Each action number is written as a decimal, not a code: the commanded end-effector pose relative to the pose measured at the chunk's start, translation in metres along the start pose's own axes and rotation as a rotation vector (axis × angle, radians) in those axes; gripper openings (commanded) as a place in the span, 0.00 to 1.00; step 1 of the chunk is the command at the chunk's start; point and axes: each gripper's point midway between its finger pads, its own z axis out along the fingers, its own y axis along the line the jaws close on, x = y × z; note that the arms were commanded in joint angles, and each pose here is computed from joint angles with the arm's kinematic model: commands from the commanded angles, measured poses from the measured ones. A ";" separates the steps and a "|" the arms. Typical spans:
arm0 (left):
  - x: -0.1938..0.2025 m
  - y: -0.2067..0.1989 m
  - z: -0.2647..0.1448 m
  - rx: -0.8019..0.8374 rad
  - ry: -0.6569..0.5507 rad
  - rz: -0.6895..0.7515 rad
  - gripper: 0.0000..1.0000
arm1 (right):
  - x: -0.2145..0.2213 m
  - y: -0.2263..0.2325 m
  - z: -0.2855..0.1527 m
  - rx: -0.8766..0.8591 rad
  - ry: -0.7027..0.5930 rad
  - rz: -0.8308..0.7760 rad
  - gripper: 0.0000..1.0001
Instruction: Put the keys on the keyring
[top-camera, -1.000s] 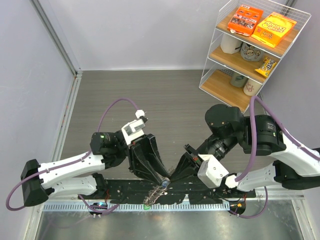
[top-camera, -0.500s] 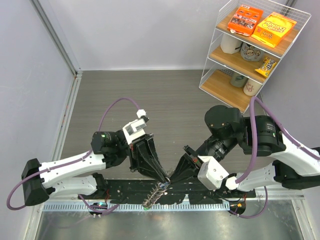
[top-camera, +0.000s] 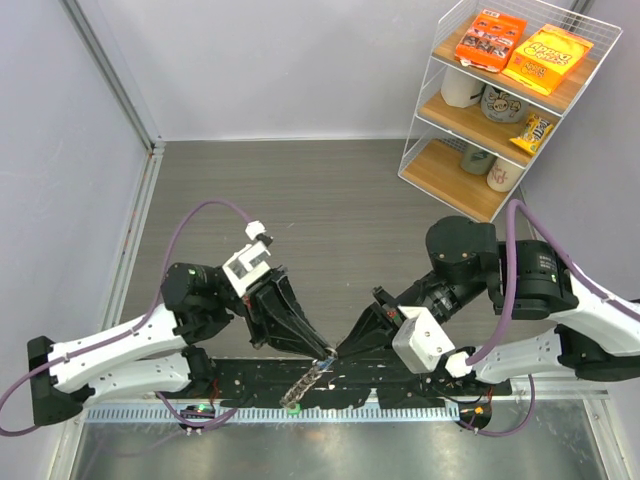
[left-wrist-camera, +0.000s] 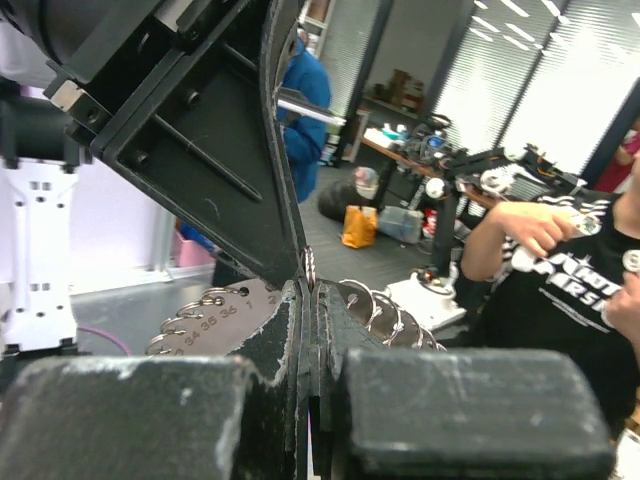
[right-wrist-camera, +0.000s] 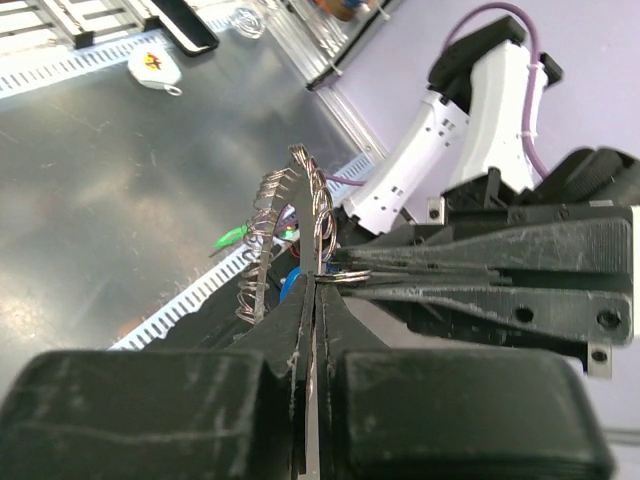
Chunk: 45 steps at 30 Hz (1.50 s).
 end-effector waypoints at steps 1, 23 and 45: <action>-0.013 -0.008 -0.004 -0.058 -0.027 0.128 0.00 | -0.010 -0.010 -0.018 0.144 -0.018 -0.004 0.06; -0.011 0.023 -0.031 -0.385 0.047 0.193 0.00 | 0.024 -0.028 -0.044 0.483 0.102 0.504 0.51; 0.009 0.043 -0.070 -0.631 0.266 0.222 0.00 | 0.063 -0.036 -0.017 0.588 0.069 0.733 0.50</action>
